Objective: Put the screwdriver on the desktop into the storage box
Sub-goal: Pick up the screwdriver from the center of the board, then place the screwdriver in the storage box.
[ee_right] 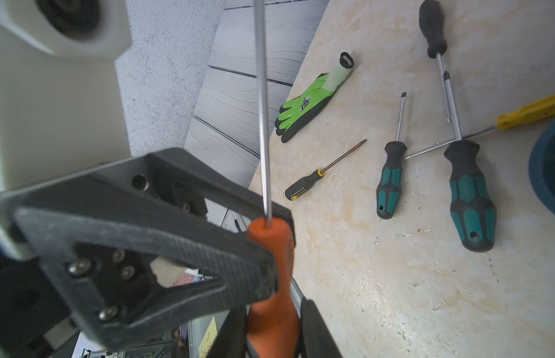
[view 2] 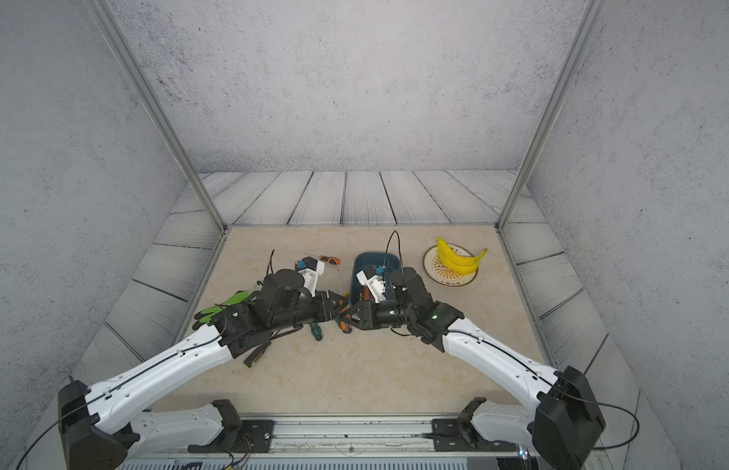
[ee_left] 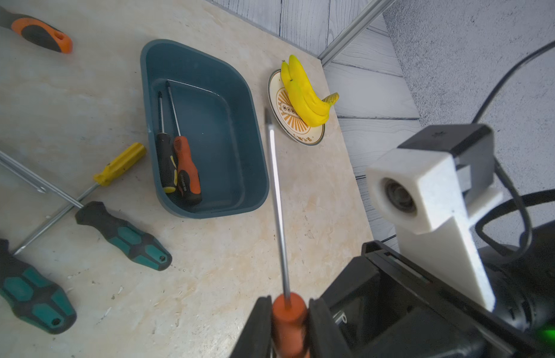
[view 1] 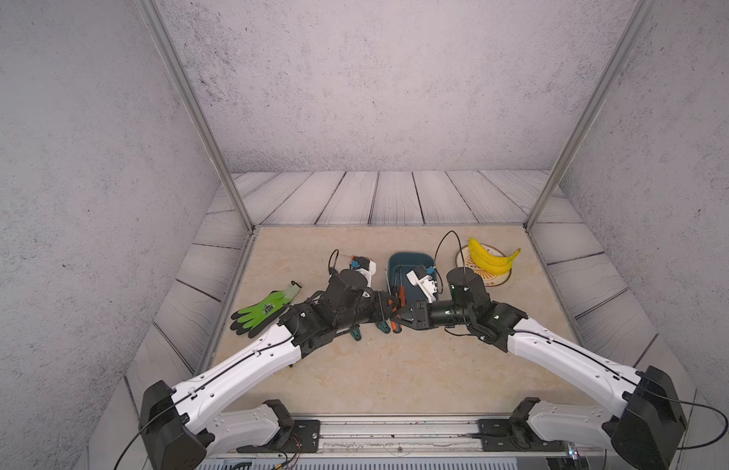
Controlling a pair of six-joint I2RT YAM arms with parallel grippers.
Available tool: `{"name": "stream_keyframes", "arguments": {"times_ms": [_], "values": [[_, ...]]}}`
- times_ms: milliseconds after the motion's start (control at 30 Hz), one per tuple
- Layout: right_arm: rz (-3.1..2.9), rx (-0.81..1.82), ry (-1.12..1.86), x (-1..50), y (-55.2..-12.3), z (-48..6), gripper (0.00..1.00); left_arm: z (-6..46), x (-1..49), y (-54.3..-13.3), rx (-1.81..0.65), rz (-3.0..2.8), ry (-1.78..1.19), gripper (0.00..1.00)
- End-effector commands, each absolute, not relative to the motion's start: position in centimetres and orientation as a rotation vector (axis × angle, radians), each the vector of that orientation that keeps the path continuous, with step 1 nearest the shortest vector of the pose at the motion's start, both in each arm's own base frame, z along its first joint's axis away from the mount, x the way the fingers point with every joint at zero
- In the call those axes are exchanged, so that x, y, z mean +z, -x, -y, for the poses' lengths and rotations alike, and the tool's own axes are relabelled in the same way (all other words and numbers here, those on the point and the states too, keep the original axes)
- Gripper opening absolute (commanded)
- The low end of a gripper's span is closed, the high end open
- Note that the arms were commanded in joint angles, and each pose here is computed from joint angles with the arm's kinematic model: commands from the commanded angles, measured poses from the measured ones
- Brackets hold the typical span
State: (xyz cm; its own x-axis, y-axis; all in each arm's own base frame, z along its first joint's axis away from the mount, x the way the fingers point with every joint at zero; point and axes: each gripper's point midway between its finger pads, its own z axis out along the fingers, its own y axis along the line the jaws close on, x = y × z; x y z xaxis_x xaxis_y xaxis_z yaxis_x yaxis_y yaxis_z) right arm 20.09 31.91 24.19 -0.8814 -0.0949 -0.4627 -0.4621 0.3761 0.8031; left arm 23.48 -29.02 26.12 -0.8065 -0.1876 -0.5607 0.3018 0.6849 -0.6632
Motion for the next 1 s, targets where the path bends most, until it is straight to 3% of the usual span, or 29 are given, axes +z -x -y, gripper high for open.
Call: {"name": "stream_keyframes", "arguments": {"times_ms": [0, 67, 133, 367, 967], "values": [[-2.345, 1.434, 0.483, 23.6, -20.5, -31.5, 0.05, 27.4, 27.1, -23.8, -0.995, -2.220, -0.059, 0.50], [-2.361, 1.414, 0.473, 23.3, -20.6, -31.4, 0.04, 26.6, 27.4, -23.9, -0.958, -2.210, -0.050, 0.63], [-2.373, 1.399, 0.461, 23.0, -20.8, -31.2, 0.04, 25.6, 27.8, -23.9, -0.923, -2.200, -0.044, 0.68], [-2.459, 1.195, 0.375, 21.8, -22.7, -29.1, 0.04, 21.9, 27.6, -23.1, -0.801, -2.223, -0.016, 0.69], [-2.727, 0.785, 0.184, 16.5, -32.3, -26.0, 0.03, 16.5, 20.8, -18.7, -0.700, -2.377, 0.109, 0.71]]}}
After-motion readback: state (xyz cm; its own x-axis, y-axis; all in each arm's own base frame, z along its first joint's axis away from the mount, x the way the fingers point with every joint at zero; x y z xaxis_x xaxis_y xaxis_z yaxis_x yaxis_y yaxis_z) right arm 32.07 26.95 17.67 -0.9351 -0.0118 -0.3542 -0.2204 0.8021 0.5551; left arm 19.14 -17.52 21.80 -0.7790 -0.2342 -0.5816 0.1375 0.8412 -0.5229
